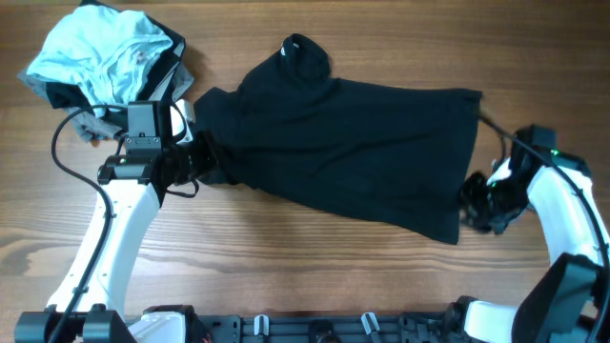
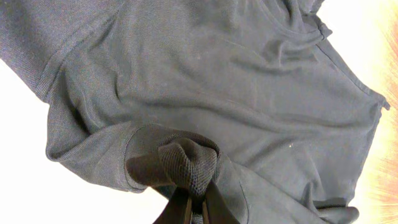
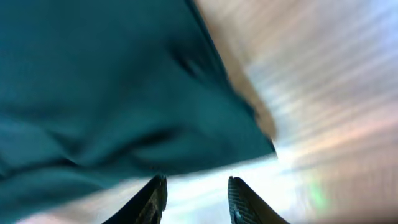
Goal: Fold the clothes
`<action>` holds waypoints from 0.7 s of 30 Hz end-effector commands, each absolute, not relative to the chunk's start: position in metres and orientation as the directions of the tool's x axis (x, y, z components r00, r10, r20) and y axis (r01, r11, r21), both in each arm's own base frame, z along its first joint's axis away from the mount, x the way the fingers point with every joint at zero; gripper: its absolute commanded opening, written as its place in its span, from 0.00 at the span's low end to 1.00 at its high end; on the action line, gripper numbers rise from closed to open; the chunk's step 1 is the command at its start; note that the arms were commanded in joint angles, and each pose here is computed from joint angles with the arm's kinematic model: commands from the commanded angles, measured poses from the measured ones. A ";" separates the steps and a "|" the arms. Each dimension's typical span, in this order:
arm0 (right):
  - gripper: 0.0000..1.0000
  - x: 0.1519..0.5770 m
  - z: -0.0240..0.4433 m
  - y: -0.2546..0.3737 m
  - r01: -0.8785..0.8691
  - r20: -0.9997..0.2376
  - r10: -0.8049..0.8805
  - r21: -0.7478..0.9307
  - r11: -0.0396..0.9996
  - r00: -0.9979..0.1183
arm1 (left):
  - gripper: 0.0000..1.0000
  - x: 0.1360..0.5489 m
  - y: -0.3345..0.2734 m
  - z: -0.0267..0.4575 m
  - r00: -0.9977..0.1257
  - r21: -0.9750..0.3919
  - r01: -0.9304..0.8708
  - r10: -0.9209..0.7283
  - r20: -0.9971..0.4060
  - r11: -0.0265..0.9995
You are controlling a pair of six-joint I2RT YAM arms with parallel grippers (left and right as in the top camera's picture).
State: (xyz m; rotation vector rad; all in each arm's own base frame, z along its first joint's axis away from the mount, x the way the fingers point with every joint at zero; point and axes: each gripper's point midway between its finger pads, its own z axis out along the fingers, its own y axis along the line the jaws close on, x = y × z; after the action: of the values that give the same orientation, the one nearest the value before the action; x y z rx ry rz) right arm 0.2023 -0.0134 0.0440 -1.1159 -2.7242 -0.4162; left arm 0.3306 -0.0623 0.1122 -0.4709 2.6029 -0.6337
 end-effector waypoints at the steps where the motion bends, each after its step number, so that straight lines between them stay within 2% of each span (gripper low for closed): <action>1: 0.47 0.171 0.026 0.006 0.723 0.373 0.636 0.164 0.671 -0.676 | 0.04 0.337 -0.059 0.116 -0.848 -0.477 -0.196 -0.393 -0.357 0.857; 3: 0.44 0.163 0.014 0.012 0.747 0.389 0.655 0.154 0.647 -0.648 | 0.05 0.339 -0.059 0.117 -0.845 -0.478 -0.193 -0.393 -0.362 0.857; 5: 0.28 0.161 0.005 0.012 0.761 0.380 0.673 0.150 0.631 -0.634 | 0.05 0.338 -0.059 0.117 -0.846 -0.478 -0.194 -0.393 -0.361 0.857; 7: 0.26 0.162 0.001 0.011 0.765 0.365 0.684 0.151 0.627 -0.632 | 0.06 0.338 -0.059 0.117 -0.846 -0.478 -0.194 -0.392 -0.360 0.857; 10: 0.13 0.174 0.000 0.006 0.757 0.324 0.689 0.180 0.628 -0.649 | 0.06 0.338 -0.059 0.116 -0.847 -0.477 -0.195 -0.392 -0.358 0.857; 12: 0.08 0.190 0.003 0.002 0.741 0.279 0.687 0.211 0.638 -0.671 | 0.06 0.338 -0.059 0.116 -0.847 -0.477 -0.195 -0.392 -0.358 0.857; 13: 0.10 0.195 0.007 0.001 0.733 0.265 0.684 0.221 0.643 -0.680 | 0.06 0.338 -0.059 0.116 -0.847 -0.477 -0.195 -0.392 -0.358 0.857; 14: 0.21 0.199 0.010 0.000 0.717 0.255 0.670 0.237 0.656 -0.697 | 0.06 0.338 -0.059 0.116 -0.847 -0.477 -0.195 -0.392 -0.358 0.857; 15: 0.39 0.200 0.011 0.000 0.704 0.251 0.657 0.240 0.669 -0.710 | 0.06 0.338 -0.059 0.116 -0.847 -0.477 -0.195 -0.392 -0.358 0.857; 16: 0.53 0.197 0.011 0.000 0.706 0.258 0.658 0.229 0.670 -0.708 | 0.06 0.338 -0.059 0.116 -0.847 -0.477 -0.195 -0.392 -0.358 0.857; 17: 0.56 0.194 0.011 -0.001 0.710 0.264 0.660 0.217 0.671 -0.704 | 0.06 0.338 -0.059 0.116 -0.847 -0.477 -0.195 -0.392 -0.358 0.857; 19: 0.56 0.189 0.008 -0.003 0.714 0.266 0.665 0.189 0.674 -0.698 | 0.06 0.338 -0.059 0.116 -0.847 -0.477 -0.195 -0.392 -0.358 0.857; 20: 0.54 0.185 0.005 -0.006 0.729 0.265 0.683 0.163 0.665 -0.681 | 0.06 0.338 -0.059 0.116 -0.847 -0.477 -0.195 -0.392 -0.358 0.857; 21: 0.46 0.183 0.003 -0.006 0.731 0.268 0.684 0.157 0.664 -0.678 | 0.06 0.338 -0.059 0.116 -0.847 -0.477 -0.195 -0.392 -0.358 0.857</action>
State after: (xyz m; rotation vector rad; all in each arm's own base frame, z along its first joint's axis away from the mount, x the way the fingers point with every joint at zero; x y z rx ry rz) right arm 0.1900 -0.0011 0.0087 -1.1441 -2.7037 -0.4395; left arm 0.3341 -0.0602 0.1134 -0.4595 2.5883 -0.6156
